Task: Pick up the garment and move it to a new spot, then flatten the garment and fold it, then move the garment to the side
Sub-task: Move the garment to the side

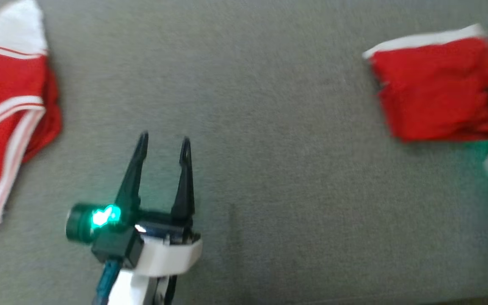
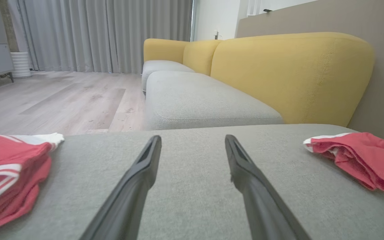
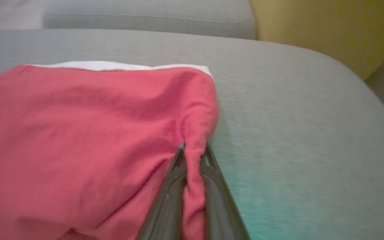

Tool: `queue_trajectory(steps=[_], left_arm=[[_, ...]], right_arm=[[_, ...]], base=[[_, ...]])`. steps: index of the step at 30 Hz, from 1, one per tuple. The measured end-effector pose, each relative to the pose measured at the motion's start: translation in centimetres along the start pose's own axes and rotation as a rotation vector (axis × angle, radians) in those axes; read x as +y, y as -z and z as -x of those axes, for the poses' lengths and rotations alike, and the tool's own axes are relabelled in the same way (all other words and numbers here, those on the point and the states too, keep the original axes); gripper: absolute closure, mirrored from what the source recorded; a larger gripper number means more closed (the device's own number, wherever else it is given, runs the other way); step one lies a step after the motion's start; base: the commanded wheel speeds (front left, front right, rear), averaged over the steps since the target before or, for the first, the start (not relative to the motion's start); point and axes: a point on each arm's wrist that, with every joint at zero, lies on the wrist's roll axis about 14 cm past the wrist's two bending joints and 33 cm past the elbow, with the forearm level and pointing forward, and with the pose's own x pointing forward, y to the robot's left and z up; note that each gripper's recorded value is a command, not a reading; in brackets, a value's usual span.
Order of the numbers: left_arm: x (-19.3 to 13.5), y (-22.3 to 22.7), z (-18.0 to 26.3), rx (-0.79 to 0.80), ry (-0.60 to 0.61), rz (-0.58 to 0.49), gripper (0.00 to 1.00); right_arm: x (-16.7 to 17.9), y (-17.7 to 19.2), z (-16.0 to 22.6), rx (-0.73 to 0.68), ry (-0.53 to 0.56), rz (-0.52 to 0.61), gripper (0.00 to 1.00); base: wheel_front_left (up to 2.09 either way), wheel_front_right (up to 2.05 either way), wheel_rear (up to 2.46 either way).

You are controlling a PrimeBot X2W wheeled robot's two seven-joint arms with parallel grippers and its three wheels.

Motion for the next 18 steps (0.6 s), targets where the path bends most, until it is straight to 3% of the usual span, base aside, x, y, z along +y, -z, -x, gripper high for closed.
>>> queue_trajectory(steps=[7,15,16,17,18], left_arm=[[-2.1,1.9,-4.4,-0.012,0.119,0.016,0.00],[-3.7,5.2,-6.9,0.021,0.185,0.064,0.00],[-3.9,5.5,-7.0,0.026,0.189,0.069,0.00],[-4.0,5.7,-7.1,0.029,0.193,0.074,0.00],[-4.2,5.8,-7.2,0.029,0.201,0.078,0.00]], right_arm=[[-9.5,-0.4,0.7,0.049,0.184,0.129,1.00],[-15.2,-1.0,1.3,0.083,0.319,0.238,1.00],[-15.7,-1.1,1.5,0.085,0.334,0.252,0.88],[-16.2,-1.2,1.6,0.083,0.347,0.266,0.53],[-16.6,-1.4,1.8,0.081,0.360,0.280,0.28]], base=[[0.00,0.00,0.00],[0.00,0.00,0.00],[0.00,0.00,0.00],[0.00,0.00,0.00],[0.00,0.00,0.00]])
